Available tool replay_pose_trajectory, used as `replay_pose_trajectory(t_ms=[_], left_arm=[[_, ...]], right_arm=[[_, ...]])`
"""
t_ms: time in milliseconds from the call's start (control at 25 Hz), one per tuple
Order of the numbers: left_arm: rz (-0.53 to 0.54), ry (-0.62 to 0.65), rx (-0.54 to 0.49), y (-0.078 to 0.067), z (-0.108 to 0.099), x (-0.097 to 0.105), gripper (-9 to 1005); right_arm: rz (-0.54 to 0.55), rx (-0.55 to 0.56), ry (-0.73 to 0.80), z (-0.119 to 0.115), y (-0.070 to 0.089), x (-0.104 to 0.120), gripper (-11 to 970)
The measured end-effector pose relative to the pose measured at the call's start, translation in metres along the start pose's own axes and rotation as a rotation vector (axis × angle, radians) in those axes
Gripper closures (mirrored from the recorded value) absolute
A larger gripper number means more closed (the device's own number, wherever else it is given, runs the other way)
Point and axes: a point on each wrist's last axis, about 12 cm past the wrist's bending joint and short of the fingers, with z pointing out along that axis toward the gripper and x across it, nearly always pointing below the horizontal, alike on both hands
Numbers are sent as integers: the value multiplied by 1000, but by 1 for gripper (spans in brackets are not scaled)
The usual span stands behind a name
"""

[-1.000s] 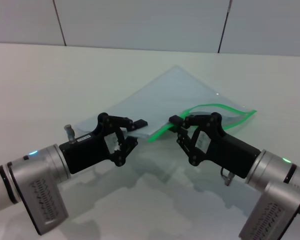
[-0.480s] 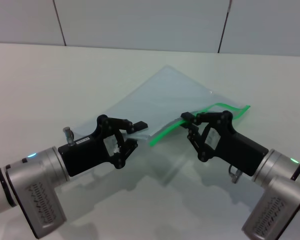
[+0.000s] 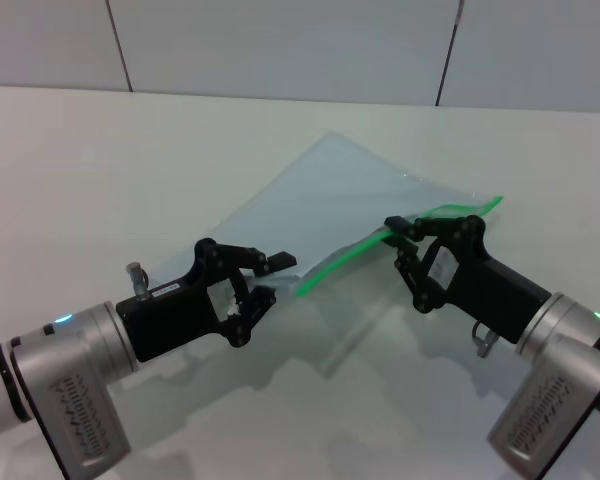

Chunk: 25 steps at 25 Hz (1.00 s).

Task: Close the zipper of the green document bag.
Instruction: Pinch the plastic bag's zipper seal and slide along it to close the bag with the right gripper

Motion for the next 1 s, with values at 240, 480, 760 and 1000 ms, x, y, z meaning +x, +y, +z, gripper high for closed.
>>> replay_pose_trajectory(t_ms=[240, 480, 760, 1000], left_arm=[[-7, -7, 4, -4, -4, -2, 940], [-17, 1, 4, -8, -8, -3, 940], [-26, 11, 5, -12, -12, -3, 940], [-33, 19, 5, -15, -15, -4, 940]], right_arm=[[19, 36, 59, -2, -4, 8, 845], [33, 73, 115, -5, -9, 17, 842], [69, 158, 189, -10, -19, 28, 839], [104, 236, 254, -14, -28, 37, 836]])
